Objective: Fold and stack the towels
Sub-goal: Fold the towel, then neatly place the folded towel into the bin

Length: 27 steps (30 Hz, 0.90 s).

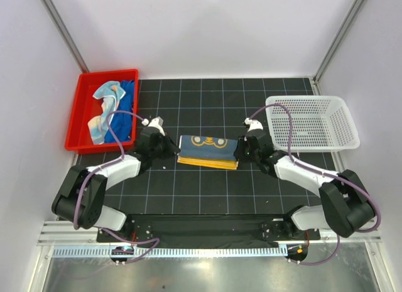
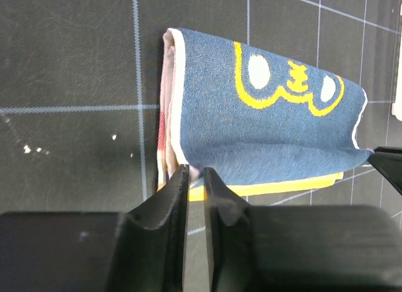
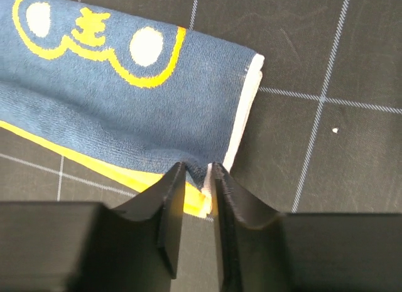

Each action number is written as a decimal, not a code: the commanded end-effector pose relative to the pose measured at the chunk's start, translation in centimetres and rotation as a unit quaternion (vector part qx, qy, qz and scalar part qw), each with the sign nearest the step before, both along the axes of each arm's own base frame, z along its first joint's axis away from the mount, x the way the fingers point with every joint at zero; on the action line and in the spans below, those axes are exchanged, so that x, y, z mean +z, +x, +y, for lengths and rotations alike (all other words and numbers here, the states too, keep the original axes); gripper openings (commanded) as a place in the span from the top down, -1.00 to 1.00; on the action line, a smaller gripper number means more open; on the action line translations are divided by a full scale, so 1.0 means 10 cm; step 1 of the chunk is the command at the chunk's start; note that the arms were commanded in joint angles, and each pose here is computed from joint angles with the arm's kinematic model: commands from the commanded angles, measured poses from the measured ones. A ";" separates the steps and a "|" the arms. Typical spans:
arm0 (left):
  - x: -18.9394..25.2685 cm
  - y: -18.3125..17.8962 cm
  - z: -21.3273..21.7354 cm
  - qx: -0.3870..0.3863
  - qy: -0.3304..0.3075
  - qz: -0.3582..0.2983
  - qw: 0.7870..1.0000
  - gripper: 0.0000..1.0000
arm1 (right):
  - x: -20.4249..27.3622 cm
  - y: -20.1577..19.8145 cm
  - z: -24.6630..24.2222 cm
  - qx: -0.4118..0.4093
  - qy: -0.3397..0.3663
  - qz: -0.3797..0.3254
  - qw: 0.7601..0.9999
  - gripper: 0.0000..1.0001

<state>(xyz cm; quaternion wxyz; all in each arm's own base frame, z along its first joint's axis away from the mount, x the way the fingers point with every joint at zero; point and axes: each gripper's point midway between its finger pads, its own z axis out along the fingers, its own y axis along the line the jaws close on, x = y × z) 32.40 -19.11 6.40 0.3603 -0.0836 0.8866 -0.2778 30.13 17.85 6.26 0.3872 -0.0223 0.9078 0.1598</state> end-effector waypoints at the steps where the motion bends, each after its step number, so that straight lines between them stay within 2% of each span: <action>1: 0.19 0.01 0.04 0.007 0.008 -0.022 1.000 0.60 | 0.27 0.01 0.02 -0.004 0.021 -0.035 0.999 0.35; 3: 0.27 -0.02 0.08 0.010 0.014 -0.020 1.000 0.44 | 0.33 -0.03 -0.02 -0.006 0.016 -0.030 0.999 0.26; 7: 0.46 -0.04 0.13 0.016 0.021 -0.030 0.999 0.35 | 0.51 0.00 -0.05 -0.016 0.009 -0.034 0.999 0.23; 11: 0.57 0.08 -0.02 -0.006 0.014 -0.034 0.999 0.36 | 0.51 0.10 0.04 -0.018 0.004 -0.021 1.000 0.25; 14: 0.60 0.21 -0.15 -0.016 0.032 -0.030 0.999 0.37 | 0.43 0.16 0.08 -0.024 -0.011 -0.007 1.000 0.28; 15: 0.43 0.23 -0.17 -0.022 0.046 -0.010 0.999 0.39 | 0.29 0.15 0.07 -0.027 -0.023 0.013 0.999 0.33; 19: 0.21 0.24 -0.24 -0.033 0.074 0.025 0.996 0.51 | 0.09 0.08 0.09 -0.027 -0.037 0.039 0.998 0.41; 27: -0.30 -0.04 -0.08 -0.027 0.113 0.083 0.990 0.84 | -0.31 -0.26 0.08 0.002 -0.055 0.081 0.995 0.46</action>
